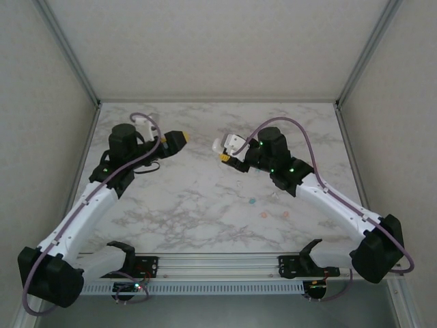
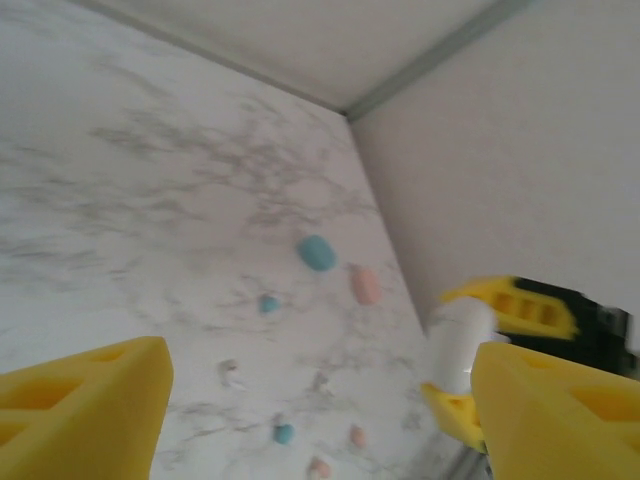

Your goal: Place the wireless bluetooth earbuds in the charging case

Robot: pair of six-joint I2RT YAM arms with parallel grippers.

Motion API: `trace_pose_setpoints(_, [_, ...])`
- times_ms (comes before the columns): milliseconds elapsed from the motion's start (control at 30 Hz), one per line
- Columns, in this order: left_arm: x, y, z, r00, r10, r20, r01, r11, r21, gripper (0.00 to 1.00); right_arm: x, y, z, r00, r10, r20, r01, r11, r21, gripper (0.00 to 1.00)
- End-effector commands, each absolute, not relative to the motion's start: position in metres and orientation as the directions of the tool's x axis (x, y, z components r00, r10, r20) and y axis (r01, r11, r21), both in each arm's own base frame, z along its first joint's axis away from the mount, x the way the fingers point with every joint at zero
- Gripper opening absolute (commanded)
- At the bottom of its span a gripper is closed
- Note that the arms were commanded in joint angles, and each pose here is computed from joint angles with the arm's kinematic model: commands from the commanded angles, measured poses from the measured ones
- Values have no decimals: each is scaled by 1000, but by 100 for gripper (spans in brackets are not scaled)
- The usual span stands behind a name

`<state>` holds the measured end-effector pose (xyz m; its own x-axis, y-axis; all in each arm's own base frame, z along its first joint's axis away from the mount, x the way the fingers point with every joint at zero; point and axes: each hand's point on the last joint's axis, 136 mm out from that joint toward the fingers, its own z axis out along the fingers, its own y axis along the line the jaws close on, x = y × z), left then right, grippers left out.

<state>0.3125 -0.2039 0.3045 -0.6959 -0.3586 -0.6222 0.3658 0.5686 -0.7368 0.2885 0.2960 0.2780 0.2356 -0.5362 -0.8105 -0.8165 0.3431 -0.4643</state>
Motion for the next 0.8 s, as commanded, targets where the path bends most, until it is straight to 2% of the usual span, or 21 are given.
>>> trace_pose_setpoints(0, [296,-241,340,-674,-276,-685,521,480,-706,76,286,294,297,306,-514,-801,-769,362,-526,41])
trace_pose_setpoints(167, [280,-282,325,-720,-98,-687,569,484,-665,70,285,292,303,320,-501,-804,-755,378,-536,41])
trace_pose_setpoints(467, [275,-321,313,-745,15,-667,601,452,-660,61,284,293,307,330,-485,-810,-752,384,-536,42])
trace_pose_setpoints(767, [276,-321,308,-739,43,-673,609,472,-638,38,282,293,305,335,-491,-804,-756,369,-541,42])
